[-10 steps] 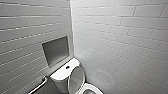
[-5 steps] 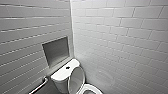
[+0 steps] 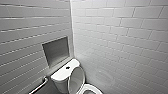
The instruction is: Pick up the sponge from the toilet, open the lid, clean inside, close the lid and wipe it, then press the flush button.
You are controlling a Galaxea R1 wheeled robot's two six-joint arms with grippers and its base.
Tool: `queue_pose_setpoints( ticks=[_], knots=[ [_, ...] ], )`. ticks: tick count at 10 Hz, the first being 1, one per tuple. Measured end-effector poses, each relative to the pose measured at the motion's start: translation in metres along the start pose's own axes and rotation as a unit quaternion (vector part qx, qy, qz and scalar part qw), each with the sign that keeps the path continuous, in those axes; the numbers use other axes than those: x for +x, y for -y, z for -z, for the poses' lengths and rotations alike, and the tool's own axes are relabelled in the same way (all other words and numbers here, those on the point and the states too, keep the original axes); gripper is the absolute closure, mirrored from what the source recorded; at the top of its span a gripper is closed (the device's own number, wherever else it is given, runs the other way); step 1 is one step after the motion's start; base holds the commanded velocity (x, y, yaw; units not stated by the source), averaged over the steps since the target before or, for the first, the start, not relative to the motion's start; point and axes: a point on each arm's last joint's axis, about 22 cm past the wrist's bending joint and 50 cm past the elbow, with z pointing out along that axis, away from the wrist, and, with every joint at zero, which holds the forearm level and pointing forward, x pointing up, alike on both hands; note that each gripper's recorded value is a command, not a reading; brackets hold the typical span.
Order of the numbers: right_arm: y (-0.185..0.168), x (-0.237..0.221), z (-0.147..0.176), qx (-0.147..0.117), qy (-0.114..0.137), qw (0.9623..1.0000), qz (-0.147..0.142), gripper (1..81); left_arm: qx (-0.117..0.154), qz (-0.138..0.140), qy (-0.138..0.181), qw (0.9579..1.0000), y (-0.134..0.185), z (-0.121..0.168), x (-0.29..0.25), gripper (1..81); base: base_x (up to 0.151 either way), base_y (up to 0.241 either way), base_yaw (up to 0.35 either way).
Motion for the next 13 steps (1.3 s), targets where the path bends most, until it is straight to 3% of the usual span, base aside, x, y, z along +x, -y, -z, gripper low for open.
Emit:
queue_pose_setpoints(
  ticks=[2,3,5,7,8,9,11,13],
  knots=[
    [0.0,-0.023,-0.001,0.004,0.033,0.9993,0.016,81.1,0.003,0.013,0.013,0.9998,-0.006,-0.003,-0.015,1.0,0.0,0.0,0.0],
    [0.003,-0.025,0.0,0.013,0.041,0.9988,0.023,81.1,0.019,0.009,0.028,0.9994,-0.006,-0.004,-0.022,1.0,0.0,0.0,0.0],
    [0.01,-0.015,0.001,0.033,0.028,0.9984,0.038,81.1,0.024,-0.04,0.039,0.9981,-0.007,-0.005,-0.023,1.0,0.0,0.0,0.0],
    [0.014,-0.01,0.001,0.038,0.023,0.9985,0.034,81.1,0.023,-0.097,0.069,0.9927,-0.004,-0.003,-0.036,1.0,0.0,0.0,0.0],
    [0.018,-0.009,0.001,0.04,0.022,0.9983,0.036,81.1,0.009,-0.097,0.081,0.9919,-0.007,-0.002,-0.042,1.0,0.0,0.0,0.0],
    [0.02,-0.009,0.0,0.041,0.022,0.9983,0.036,81.1,-0.01,-0.097,0.075,0.9923,-0.013,-0.002,-0.04,1.0,0.0,0.0,0.0],
    [0.018,-0.005,0.001,0.039,0.016,0.9983,0.04,81.1,-0.033,-0.082,0.033,0.9955,-0.022,-0.003,-0.021,1.0,0.0,0.0,0.0],
    [0.022,-0.001,0.0,0.037,0.012,0.997,0.066,81.1,-0.017,-0.07,0.012,0.9973,-0.008,-0.002,-0.004,1.0,0.0,0.0,0.0]
  ],
)
